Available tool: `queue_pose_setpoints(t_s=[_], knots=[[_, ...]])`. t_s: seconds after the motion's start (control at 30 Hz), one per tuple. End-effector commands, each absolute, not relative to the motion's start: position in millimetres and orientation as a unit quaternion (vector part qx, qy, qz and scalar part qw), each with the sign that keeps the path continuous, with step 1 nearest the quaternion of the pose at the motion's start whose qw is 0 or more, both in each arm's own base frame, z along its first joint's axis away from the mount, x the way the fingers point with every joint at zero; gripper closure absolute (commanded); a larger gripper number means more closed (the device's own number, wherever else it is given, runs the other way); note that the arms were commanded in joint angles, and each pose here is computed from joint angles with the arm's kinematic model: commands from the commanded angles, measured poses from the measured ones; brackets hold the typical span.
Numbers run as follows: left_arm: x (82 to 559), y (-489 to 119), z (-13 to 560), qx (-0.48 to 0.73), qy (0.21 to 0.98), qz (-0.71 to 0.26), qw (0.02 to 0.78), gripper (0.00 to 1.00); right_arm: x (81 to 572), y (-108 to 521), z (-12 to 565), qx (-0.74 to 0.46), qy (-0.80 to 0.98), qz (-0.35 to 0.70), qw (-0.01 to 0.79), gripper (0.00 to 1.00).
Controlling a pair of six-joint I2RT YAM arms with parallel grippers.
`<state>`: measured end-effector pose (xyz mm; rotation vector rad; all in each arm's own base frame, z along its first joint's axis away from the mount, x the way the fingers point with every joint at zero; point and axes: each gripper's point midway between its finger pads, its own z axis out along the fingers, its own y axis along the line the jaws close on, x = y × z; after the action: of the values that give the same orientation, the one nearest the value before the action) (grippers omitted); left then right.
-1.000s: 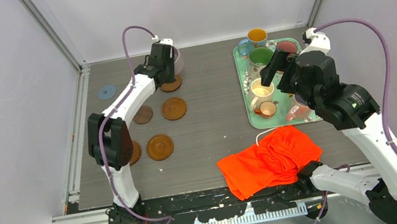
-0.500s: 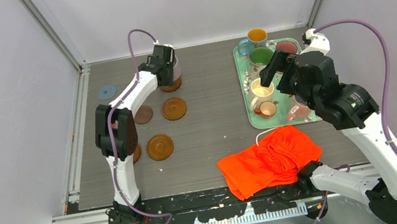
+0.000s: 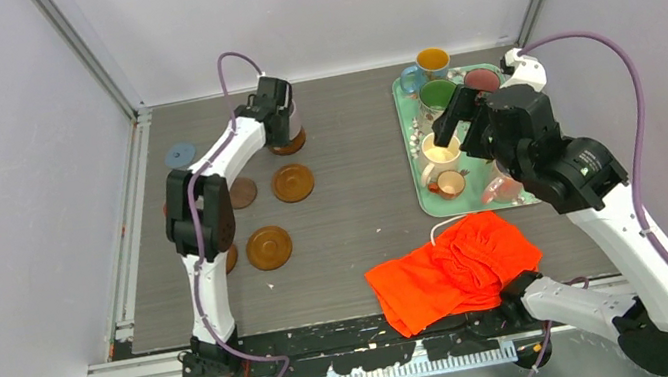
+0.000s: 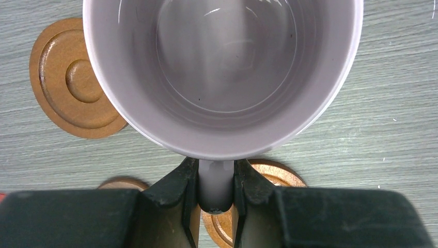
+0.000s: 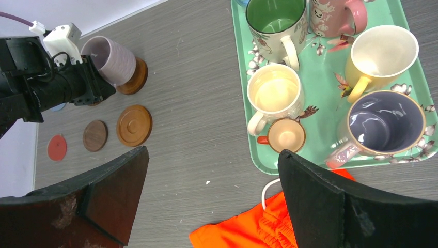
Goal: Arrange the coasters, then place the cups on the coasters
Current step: Place the cup on the coaster.
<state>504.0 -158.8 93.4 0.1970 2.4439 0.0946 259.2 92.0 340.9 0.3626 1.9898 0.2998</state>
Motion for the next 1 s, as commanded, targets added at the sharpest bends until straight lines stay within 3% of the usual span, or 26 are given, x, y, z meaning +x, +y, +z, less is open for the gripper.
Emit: queue_pose_setpoints(t_s=[0.0,0.87,0.97], knots=[[535.9,-161.7,142.2,0.055,0.909,0.026,0.413,1.0,263.6,94.1,349.1,0.16,0.82,0.138,0.532,0.0],[529.1,-167.2,114.5,0.051,0.927,0.009,0.372,0.99,257.9,91.6,344.9,0.161,0.821,0.139,0.529,0.0],[527.8,-166.0,112.2,0.047,0.929,0.009,0.367,0.95,256.9,91.1,345.0,0.16,0.821,0.139,0.529,0.0]])
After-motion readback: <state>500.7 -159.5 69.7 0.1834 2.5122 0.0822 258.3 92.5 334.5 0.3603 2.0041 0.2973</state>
